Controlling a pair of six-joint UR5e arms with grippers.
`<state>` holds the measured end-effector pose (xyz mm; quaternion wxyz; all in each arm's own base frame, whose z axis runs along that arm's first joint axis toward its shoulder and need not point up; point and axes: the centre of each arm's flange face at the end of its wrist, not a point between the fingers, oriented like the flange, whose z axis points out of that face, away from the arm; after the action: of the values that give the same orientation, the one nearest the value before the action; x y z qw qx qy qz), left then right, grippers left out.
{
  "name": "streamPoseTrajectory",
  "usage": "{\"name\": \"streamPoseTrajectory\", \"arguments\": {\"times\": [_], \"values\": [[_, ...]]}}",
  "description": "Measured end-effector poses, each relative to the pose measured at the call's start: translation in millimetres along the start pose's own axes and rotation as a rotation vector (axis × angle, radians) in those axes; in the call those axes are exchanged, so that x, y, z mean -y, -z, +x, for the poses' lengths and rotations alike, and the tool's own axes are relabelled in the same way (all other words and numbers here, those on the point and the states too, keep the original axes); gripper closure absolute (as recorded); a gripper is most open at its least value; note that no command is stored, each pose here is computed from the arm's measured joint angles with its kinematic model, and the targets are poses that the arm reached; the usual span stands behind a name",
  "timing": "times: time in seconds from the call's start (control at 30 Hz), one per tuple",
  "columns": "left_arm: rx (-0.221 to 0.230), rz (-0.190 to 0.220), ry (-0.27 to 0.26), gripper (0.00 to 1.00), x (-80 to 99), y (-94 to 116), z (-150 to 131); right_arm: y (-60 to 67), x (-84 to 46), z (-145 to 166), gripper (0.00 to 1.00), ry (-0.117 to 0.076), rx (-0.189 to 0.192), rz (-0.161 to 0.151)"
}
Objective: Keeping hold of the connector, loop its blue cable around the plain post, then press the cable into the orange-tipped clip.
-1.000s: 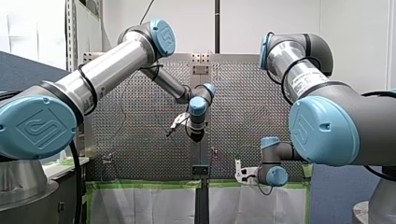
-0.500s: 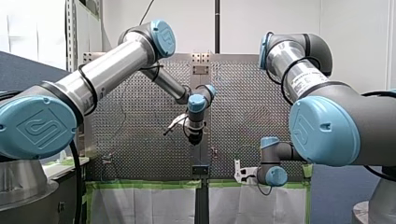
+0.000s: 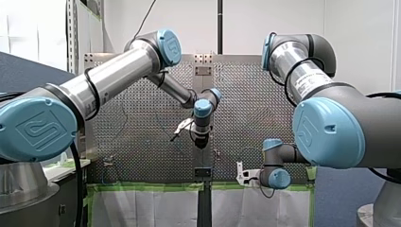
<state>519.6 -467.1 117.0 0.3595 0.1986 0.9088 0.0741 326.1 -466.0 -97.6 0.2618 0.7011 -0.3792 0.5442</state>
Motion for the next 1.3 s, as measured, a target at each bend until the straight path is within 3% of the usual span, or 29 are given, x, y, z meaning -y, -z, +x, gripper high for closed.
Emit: {"name": "streamPoseTrajectory", "arguments": {"times": [0.27, 0.63, 0.9, 1.3], "values": [[-0.038, -0.014, -0.020, 0.00, 5.5, -23.4, 20.5, -0.3, 0.9, 0.0, 1.00, 0.004, -0.003, 0.004], [-0.006, -0.014, -0.008, 0.00, 8.9, -36.4, 22.0, -0.4, 2.9, 0.0, 1.00, 0.006, -0.003, 0.008], [-0.059, -0.010, -0.043, 0.00, 25.2, -66.0, 55.2, -0.3, 3.5, -0.2, 1.00, 0.007, -0.003, 0.009], [-0.039, -0.015, -0.007, 0.00, 21.0, -88.8, 71.2, -0.3, 3.7, -0.4, 1.00, 0.009, -0.003, 0.009]]}}
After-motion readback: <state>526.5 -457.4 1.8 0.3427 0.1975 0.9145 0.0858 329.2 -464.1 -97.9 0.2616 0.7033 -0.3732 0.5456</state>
